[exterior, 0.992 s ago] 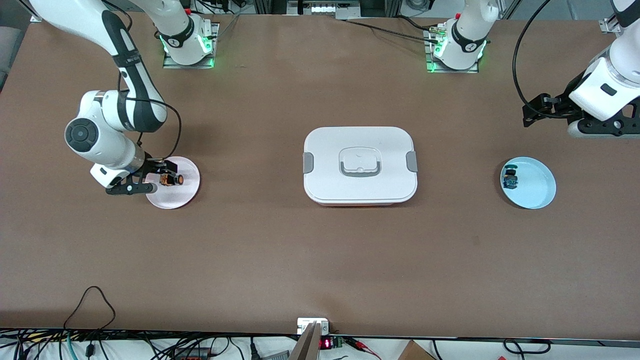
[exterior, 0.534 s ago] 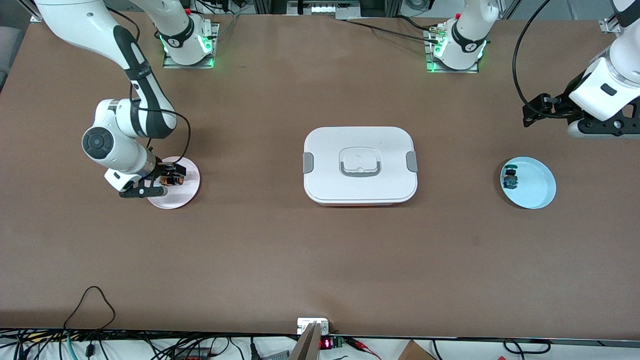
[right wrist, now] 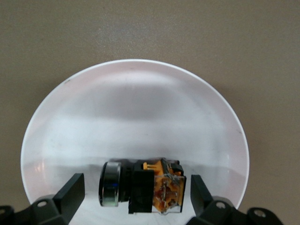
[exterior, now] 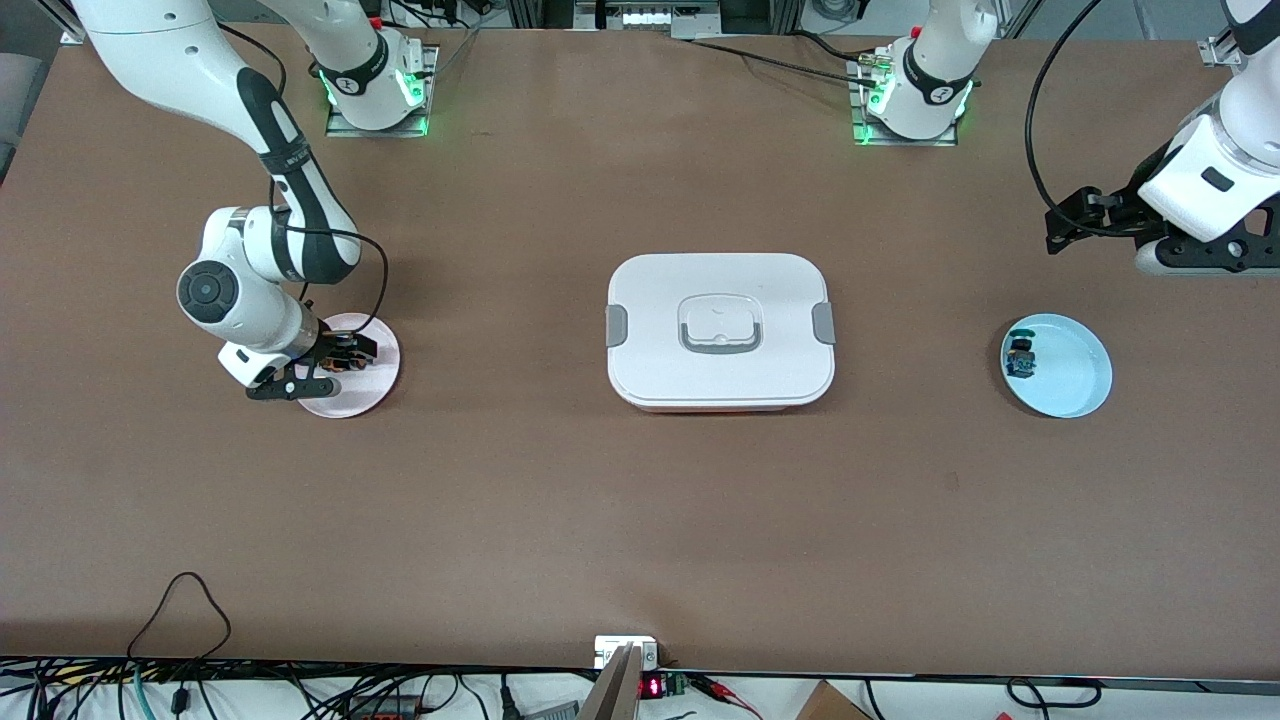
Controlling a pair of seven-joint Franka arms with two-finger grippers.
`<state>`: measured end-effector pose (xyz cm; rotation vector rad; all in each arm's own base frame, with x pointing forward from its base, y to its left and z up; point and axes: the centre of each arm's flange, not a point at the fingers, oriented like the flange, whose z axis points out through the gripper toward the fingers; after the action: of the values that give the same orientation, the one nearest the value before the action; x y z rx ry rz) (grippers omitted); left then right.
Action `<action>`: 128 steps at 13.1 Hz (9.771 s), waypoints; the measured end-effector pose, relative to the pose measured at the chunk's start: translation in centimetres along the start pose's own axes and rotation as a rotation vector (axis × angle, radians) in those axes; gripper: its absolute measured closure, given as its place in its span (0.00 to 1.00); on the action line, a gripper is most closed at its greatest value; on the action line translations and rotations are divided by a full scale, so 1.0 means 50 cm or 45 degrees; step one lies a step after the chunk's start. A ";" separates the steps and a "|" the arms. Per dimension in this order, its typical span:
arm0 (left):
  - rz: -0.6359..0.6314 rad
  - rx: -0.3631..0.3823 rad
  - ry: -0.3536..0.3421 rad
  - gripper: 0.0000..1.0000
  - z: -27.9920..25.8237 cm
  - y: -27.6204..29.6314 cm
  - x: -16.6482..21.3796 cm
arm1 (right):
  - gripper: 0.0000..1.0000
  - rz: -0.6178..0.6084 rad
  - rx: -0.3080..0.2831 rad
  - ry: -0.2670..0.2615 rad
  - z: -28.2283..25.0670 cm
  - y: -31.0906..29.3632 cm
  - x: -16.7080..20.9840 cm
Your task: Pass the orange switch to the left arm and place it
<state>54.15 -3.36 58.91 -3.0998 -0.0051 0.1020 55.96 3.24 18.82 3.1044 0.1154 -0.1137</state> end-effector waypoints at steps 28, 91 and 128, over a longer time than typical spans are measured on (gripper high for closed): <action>-0.002 0.000 0.000 0.00 0.000 -0.002 0.000 | 0.28 -0.136 0.140 -0.014 -0.334 -0.064 0.070; 0.039 -1.928 -0.024 0.59 0.115 0.498 0.024 | 0.28 -1.436 1.681 1.472 -0.643 -0.795 -0.009; 1.573 0.009 -0.255 0.59 0.423 -0.152 0.131 | 0.00 -0.472 1.155 0.130 -0.542 -0.394 0.080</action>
<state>59.26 5.09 37.72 -2.5370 1.8052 0.4148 60.42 24.15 44.95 3.9323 0.8698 -0.0098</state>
